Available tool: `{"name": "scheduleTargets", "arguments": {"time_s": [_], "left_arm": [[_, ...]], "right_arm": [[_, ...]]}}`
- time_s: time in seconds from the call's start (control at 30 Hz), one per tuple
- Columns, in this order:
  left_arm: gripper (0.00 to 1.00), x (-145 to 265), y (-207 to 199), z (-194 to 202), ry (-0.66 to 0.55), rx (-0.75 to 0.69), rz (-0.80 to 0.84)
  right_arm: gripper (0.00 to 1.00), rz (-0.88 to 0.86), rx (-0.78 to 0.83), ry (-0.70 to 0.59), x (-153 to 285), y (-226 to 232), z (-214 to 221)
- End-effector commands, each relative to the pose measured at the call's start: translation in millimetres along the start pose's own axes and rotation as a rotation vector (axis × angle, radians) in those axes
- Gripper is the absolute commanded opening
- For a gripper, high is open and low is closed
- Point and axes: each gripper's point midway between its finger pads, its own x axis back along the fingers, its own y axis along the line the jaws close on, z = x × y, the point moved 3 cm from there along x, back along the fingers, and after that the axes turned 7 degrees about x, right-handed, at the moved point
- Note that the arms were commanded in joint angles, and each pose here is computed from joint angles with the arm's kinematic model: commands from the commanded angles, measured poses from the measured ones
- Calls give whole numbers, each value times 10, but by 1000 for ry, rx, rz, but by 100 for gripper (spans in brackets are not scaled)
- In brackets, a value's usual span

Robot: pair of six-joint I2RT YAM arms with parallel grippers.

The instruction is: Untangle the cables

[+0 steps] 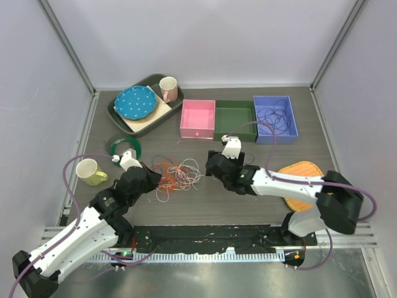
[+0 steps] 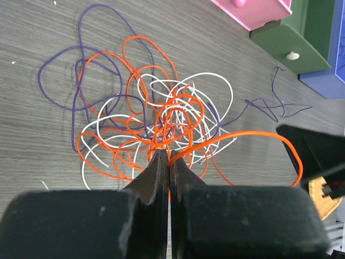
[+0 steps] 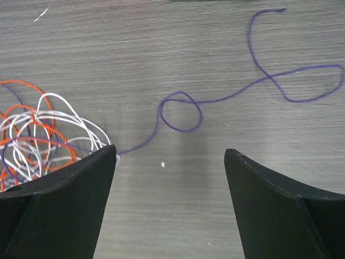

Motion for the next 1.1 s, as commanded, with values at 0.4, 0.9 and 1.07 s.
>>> {"name": "scheduleTargets", "arguments": {"time_s": [0.4, 0.9, 1.07], "left_arm": [[0, -22, 25, 33, 9, -31, 6], [0, -31, 76, 40, 4, -37, -9], [0, -49, 131, 55, 4, -34, -37]], "right_arm": [[85, 151, -253, 32, -949, 357, -35], [1, 273, -168, -115, -900, 103, -389], [1, 275, -123, -254, -458, -59, -997]]}}
